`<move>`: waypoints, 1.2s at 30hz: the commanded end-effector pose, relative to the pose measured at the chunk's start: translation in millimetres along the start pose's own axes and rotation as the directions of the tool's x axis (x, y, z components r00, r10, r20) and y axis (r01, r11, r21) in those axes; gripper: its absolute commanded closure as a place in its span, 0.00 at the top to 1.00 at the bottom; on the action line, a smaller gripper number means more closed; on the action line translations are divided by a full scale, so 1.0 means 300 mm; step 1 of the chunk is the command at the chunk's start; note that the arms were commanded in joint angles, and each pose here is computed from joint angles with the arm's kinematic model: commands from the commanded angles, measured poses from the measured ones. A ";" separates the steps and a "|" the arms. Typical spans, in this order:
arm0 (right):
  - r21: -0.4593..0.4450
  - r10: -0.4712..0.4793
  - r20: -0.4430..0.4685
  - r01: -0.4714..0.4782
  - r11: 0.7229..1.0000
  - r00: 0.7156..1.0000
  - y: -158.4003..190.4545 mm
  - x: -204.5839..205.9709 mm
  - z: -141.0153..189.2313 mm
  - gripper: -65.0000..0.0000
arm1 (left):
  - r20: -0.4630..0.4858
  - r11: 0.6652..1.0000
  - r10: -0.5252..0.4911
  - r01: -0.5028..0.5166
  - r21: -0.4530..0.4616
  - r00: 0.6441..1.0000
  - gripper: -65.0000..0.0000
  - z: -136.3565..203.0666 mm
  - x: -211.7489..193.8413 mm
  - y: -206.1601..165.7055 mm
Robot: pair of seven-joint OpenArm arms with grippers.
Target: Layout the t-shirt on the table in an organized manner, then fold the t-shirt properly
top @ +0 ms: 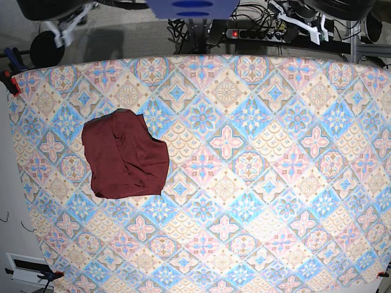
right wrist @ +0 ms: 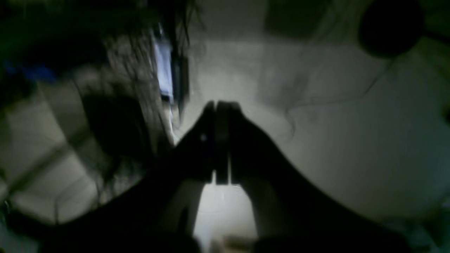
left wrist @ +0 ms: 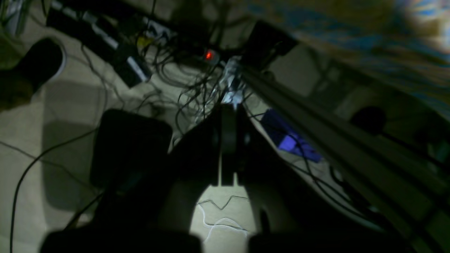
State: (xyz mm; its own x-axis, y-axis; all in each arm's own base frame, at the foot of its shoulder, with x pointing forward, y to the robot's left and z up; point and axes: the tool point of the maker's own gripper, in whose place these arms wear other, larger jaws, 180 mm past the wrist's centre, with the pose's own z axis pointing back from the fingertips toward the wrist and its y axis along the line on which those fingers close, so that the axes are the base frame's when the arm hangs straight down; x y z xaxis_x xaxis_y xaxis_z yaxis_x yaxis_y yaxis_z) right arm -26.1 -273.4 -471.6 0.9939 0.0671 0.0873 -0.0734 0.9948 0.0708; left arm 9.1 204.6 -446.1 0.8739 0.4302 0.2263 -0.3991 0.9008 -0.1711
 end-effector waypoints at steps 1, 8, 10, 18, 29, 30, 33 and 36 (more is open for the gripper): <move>-0.015 0.018 0.002 -0.018 1.000 1.000 -0.020 0.011 -0.004 0.00 | 0.008 1.000 -0.003 0.003 0.006 1.000 0.00 -0.007 0.007 0.007; 0.036 -0.017 -0.108 0.021 0.999 0.994 0.014 -0.130 -0.141 0.00 | -0.016 0.995 0.057 -0.056 0.084 0.998 0.00 -0.182 -0.086 0.114; 0.058 -0.022 -0.140 0.030 0.998 0.990 0.032 -0.169 -0.174 0.00 | -0.036 0.994 0.043 -0.039 0.099 0.998 0.00 -0.227 -0.110 0.138; 0.125 -0.066 -0.140 0.084 0.989 0.988 0.087 -0.121 -0.302 0.00 | -0.066 0.997 -0.026 0.031 0.074 0.997 0.00 -0.389 -0.220 0.112; 0.152 -0.152 -0.101 0.166 0.974 0.983 0.114 -0.084 -0.465 0.00 | -0.092 0.988 -0.129 0.136 0.077 0.987 0.00 -0.564 -0.325 0.126; 0.159 -0.170 -0.096 0.183 0.970 0.981 0.122 -0.087 -0.476 0.00 | -0.083 0.985 -0.148 0.154 0.072 0.985 0.00 -0.572 -0.327 0.120; 0.183 -0.232 -0.083 0.244 0.952 0.969 0.154 -0.077 -0.511 0.00 | -0.046 0.975 -0.214 0.216 0.055 0.976 0.00 -0.596 -0.311 0.099; 0.203 -0.277 -0.065 0.285 0.937 0.959 0.183 -0.056 -0.535 0.00 | -0.039 0.965 -0.258 0.259 0.040 0.965 0.00 -0.618 -0.297 0.073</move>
State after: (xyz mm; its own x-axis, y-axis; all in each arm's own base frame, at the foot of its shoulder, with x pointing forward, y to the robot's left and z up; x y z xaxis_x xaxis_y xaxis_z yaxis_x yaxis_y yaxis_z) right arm -81.5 -195.6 -627.9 0.9758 -0.1807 -0.1232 0.2094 0.9349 0.2865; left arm -30.7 173.4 -648.6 0.9614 0.1832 0.2053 -0.1728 0.9826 -0.0678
